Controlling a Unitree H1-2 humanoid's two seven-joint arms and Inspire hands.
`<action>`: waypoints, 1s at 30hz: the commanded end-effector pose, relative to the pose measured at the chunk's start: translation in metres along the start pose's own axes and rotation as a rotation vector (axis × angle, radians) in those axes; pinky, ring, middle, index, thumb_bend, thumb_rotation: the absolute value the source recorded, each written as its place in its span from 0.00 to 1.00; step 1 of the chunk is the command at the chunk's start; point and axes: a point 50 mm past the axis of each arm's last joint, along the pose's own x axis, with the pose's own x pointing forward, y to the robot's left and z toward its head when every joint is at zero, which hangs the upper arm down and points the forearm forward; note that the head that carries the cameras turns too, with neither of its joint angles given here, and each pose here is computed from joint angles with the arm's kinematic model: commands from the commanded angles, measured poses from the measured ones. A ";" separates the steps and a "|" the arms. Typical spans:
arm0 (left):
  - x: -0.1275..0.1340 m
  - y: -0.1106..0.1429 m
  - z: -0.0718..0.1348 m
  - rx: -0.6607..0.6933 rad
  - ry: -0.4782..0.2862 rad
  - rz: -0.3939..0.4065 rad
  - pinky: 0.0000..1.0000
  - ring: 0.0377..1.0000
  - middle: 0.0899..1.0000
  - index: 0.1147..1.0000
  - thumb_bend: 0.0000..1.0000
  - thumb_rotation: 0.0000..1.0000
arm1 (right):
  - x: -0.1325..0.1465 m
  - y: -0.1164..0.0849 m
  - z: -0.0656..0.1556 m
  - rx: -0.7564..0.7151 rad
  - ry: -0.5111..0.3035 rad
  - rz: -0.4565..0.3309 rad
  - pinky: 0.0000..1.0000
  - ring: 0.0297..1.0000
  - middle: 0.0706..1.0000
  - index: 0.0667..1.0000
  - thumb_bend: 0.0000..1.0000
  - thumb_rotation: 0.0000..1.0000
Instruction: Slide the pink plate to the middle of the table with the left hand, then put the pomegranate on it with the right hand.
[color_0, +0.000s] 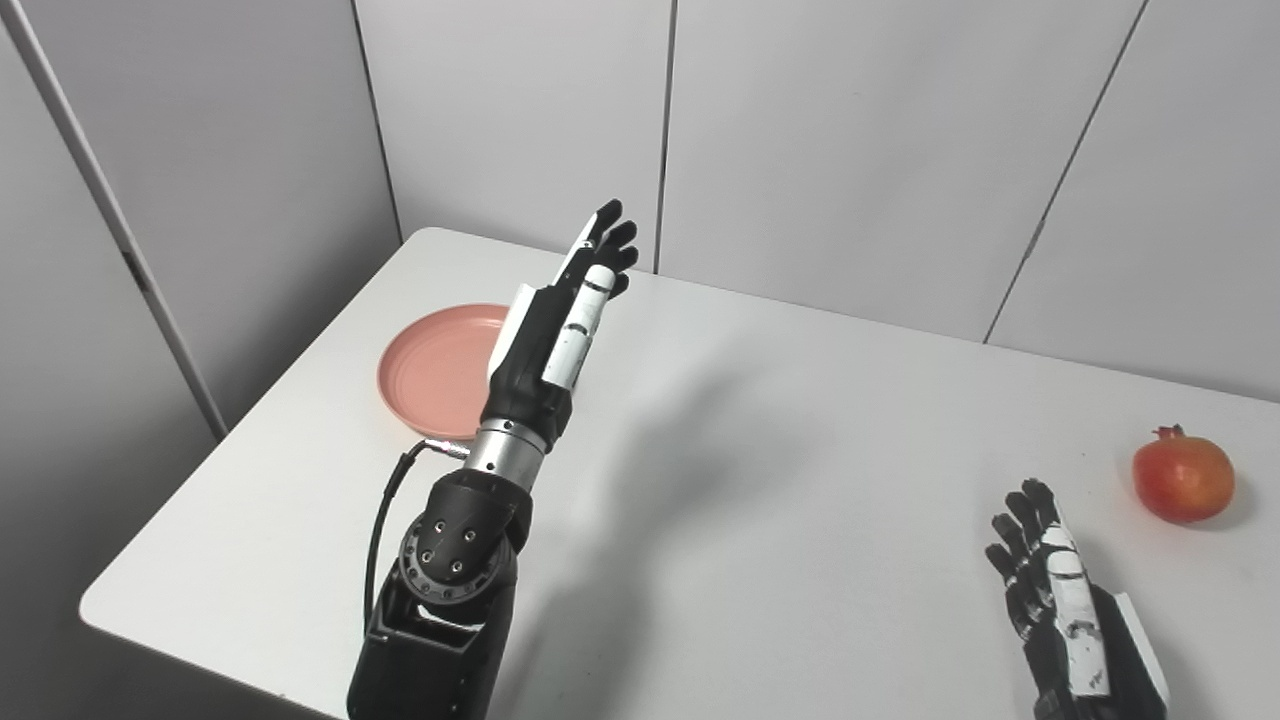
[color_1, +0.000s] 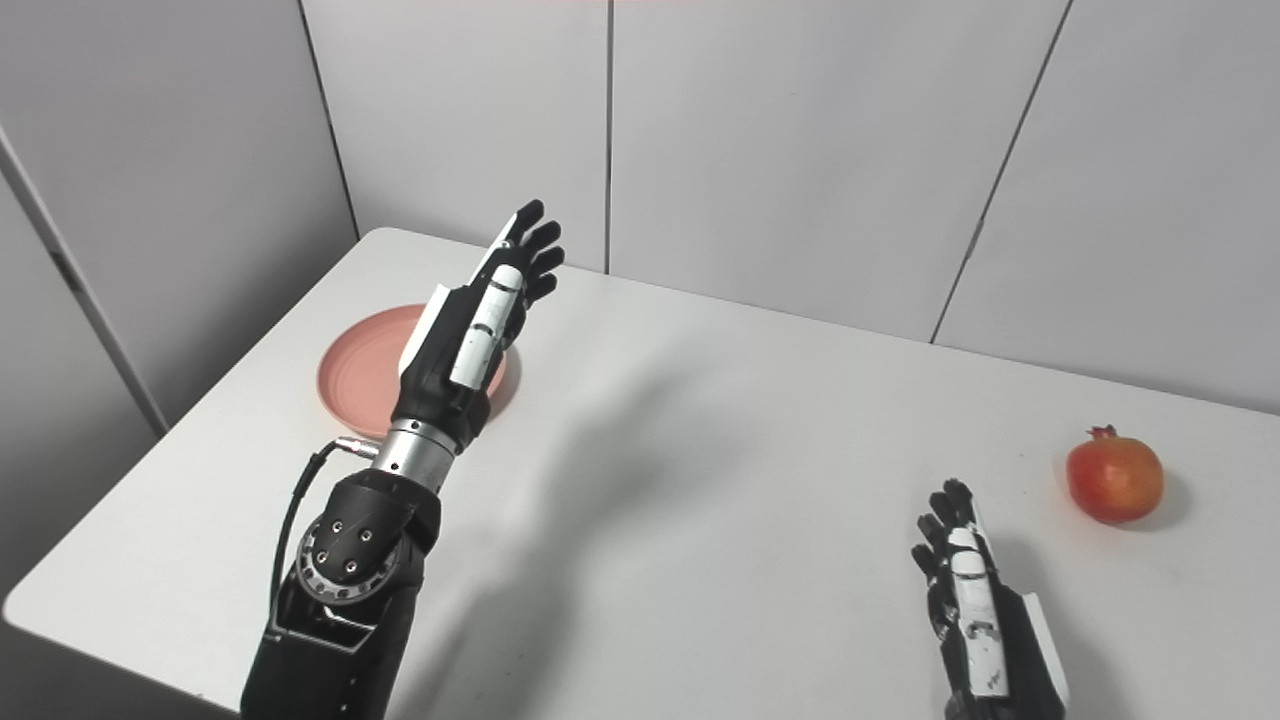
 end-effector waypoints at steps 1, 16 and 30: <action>0.018 0.010 0.019 0.001 -0.073 0.017 0.92 0.92 0.93 0.91 0.44 1.00 | 0.007 0.001 0.017 -0.032 -0.103 0.001 1.00 1.00 1.00 1.00 0.08 1.00; 0.039 0.068 0.036 0.051 -0.121 0.124 0.92 0.91 0.92 0.91 0.39 1.00 | 0.006 0.000 0.016 -0.008 -0.095 -0.002 1.00 1.00 1.00 1.00 0.09 1.00; 0.038 0.129 0.032 0.023 -0.067 0.277 0.92 0.92 0.92 0.90 0.35 1.00 | 0.005 -0.002 0.019 0.017 -0.094 0.012 1.00 1.00 1.00 1.00 0.08 1.00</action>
